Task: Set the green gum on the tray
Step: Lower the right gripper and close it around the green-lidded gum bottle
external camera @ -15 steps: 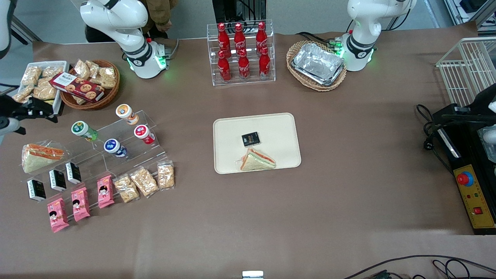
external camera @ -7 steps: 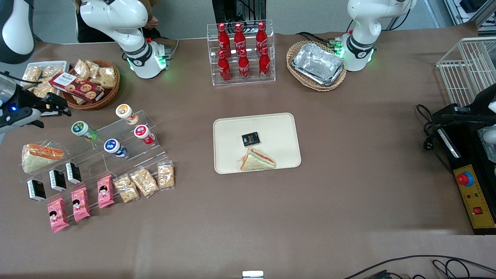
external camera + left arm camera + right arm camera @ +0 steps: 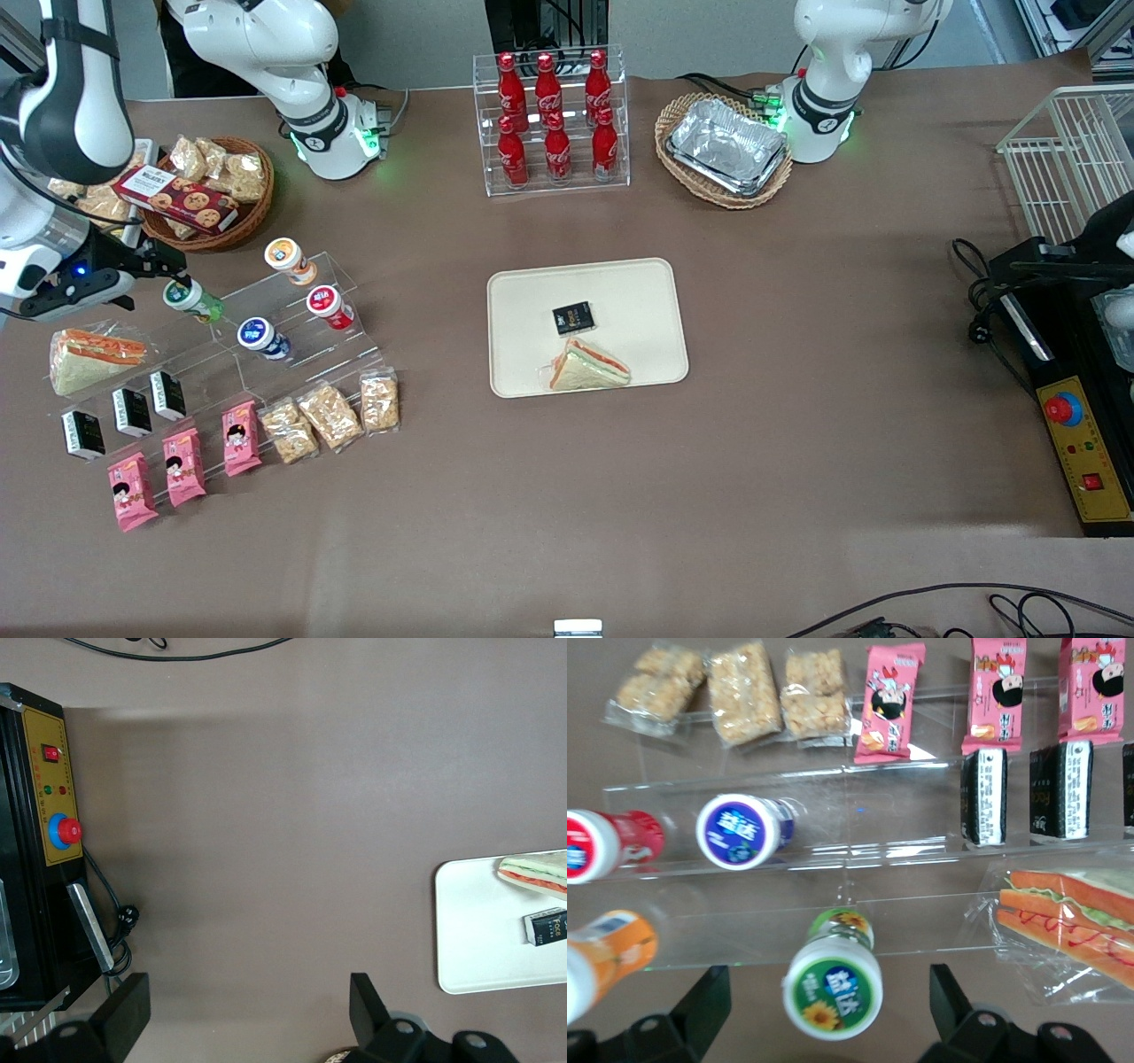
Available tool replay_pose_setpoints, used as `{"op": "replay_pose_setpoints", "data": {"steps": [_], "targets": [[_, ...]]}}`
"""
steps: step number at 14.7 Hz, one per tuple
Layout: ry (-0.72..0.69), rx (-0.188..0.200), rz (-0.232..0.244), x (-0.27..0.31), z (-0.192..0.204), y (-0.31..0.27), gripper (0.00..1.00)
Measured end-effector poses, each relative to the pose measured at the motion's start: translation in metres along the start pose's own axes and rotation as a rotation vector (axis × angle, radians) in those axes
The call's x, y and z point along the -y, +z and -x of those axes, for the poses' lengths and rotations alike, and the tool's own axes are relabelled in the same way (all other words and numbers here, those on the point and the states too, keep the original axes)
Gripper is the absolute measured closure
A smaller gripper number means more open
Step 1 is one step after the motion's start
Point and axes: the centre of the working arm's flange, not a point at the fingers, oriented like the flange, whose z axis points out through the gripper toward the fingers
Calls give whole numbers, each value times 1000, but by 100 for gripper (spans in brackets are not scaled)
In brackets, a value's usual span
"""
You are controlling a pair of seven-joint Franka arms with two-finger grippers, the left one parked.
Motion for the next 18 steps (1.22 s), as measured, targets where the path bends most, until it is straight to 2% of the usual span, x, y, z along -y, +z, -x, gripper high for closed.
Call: {"op": "replay_pose_setpoints", "data": {"steps": [13, 15, 17, 18], "targets": [[-6, 3, 11, -10, 11, 55, 0], [-6, 6, 11, -11, 10, 58, 17], [-4, 5, 11, -11, 10, 58, 39], [-3, 5, 11, -11, 10, 58, 44]]}}
